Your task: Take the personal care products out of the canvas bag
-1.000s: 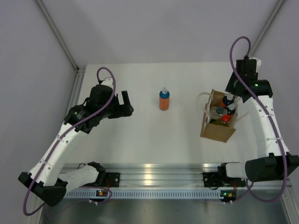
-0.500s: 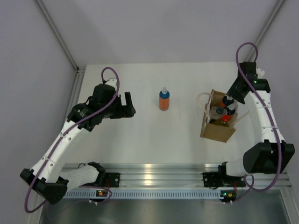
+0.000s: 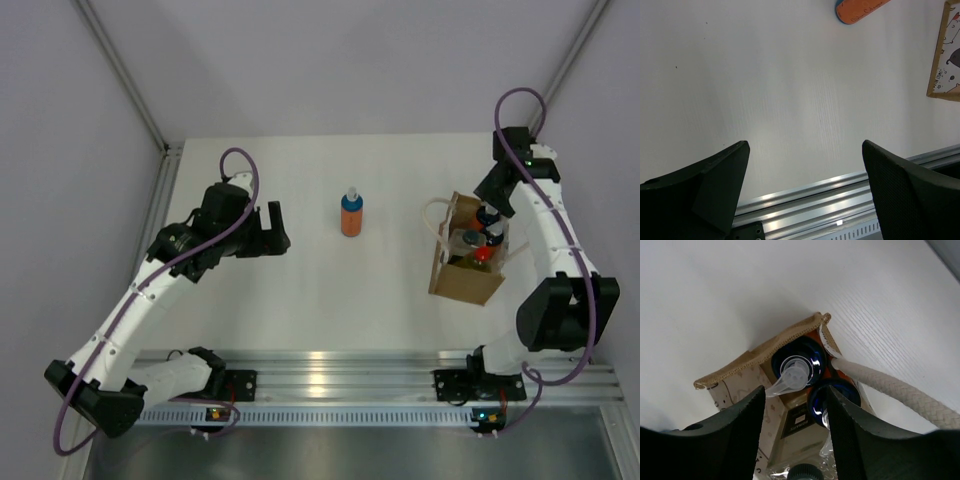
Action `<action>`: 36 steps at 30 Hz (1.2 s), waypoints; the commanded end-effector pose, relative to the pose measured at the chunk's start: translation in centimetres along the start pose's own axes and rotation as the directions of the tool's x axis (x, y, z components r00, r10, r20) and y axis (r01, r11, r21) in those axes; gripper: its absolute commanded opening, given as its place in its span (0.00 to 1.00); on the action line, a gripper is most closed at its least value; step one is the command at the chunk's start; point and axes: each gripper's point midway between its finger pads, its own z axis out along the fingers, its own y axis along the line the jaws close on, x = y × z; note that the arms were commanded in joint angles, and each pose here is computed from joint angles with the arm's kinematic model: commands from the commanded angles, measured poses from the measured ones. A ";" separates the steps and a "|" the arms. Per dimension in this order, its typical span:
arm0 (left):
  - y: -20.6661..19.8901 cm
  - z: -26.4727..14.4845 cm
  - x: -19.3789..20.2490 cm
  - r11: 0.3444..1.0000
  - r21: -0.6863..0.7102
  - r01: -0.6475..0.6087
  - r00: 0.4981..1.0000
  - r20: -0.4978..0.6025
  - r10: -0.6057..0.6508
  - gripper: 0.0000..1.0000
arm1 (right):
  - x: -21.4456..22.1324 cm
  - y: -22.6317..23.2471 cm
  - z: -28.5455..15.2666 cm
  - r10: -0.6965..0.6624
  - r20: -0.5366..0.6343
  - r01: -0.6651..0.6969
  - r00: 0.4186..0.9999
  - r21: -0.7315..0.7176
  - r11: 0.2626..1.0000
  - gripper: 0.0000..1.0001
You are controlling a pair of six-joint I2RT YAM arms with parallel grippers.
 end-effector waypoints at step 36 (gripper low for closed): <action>0.4 0.3 -0.6 0.999 -0.019 -0.035 0.999 0.039 0.036 0.99 | -0.2 1.5 2.5 0.049 0.061 -0.054 0.997 0.080 0.995 0.34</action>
